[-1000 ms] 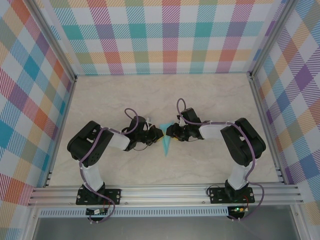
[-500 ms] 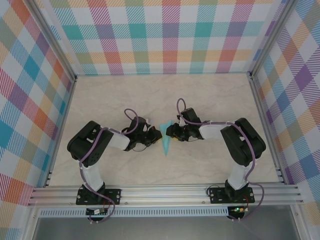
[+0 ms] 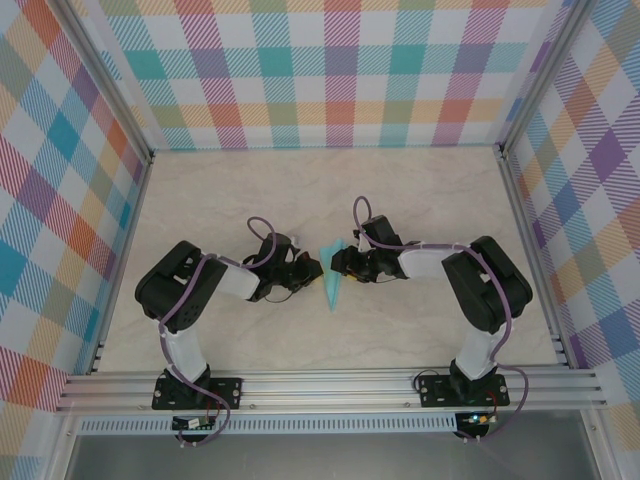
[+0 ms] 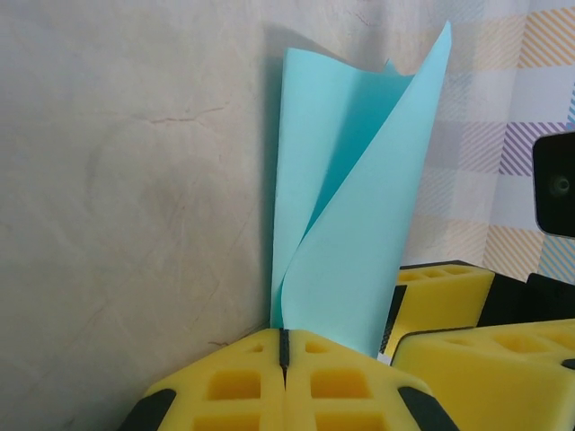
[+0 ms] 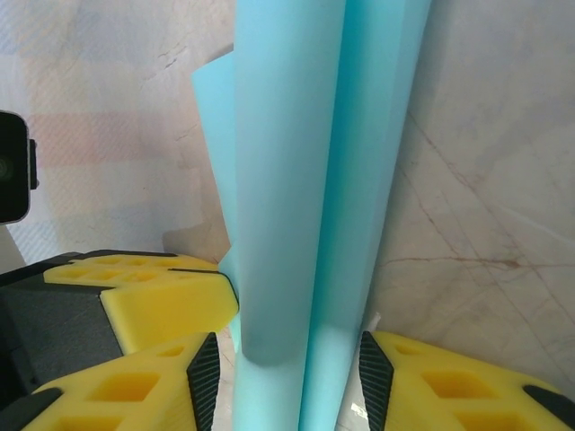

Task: Fold a paper plane with a square sheet of paper (fold left side to right side)
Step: Fold the wing for the fifth time at the center of the table.

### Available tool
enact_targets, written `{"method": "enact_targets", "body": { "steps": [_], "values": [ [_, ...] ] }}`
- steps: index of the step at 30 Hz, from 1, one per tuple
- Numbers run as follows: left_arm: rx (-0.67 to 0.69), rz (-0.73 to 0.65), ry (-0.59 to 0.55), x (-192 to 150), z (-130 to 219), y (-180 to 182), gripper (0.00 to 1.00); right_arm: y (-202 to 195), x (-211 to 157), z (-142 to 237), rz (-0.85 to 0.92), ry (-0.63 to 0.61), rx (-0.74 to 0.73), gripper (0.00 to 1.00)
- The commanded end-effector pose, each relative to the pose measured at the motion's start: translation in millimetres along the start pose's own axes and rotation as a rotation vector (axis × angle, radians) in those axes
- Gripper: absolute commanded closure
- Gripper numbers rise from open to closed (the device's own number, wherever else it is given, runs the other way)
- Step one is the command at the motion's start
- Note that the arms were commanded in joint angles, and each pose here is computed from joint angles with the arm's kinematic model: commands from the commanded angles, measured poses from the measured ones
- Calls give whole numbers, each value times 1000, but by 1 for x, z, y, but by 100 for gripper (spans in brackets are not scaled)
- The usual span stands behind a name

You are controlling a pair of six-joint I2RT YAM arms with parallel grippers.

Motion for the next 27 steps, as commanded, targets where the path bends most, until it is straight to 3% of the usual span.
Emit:
{"method": "enact_targets", "body": {
  "steps": [1, 4, 18, 27],
  "values": [
    [31, -5, -4, 4, -3, 8, 100, 5, 0, 20, 26, -21, 5, 49],
    [23, -8, 3, 4, -5, 8, 100, 16, 3, 30, 57, -25, 27, 48],
    [17, -32, 24, 4, -8, 1, 100, 36, 17, 17, 68, 4, 143, 61],
    [30, -36, 26, 4, -9, 1, 100, 35, 28, -4, 22, 20, 77, 61]
  ]
}}
Point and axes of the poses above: each hand's point on the last joint's axis, 136 mm out from that joint toward the fingers, its own z axis back along the fingers, its own y axis along the line the jaws close on, x = y × z, the point moved 9 cm from there along z, back along the fingers, and after that the axes turned 2 degrees about -z, right-handed, at the moved point
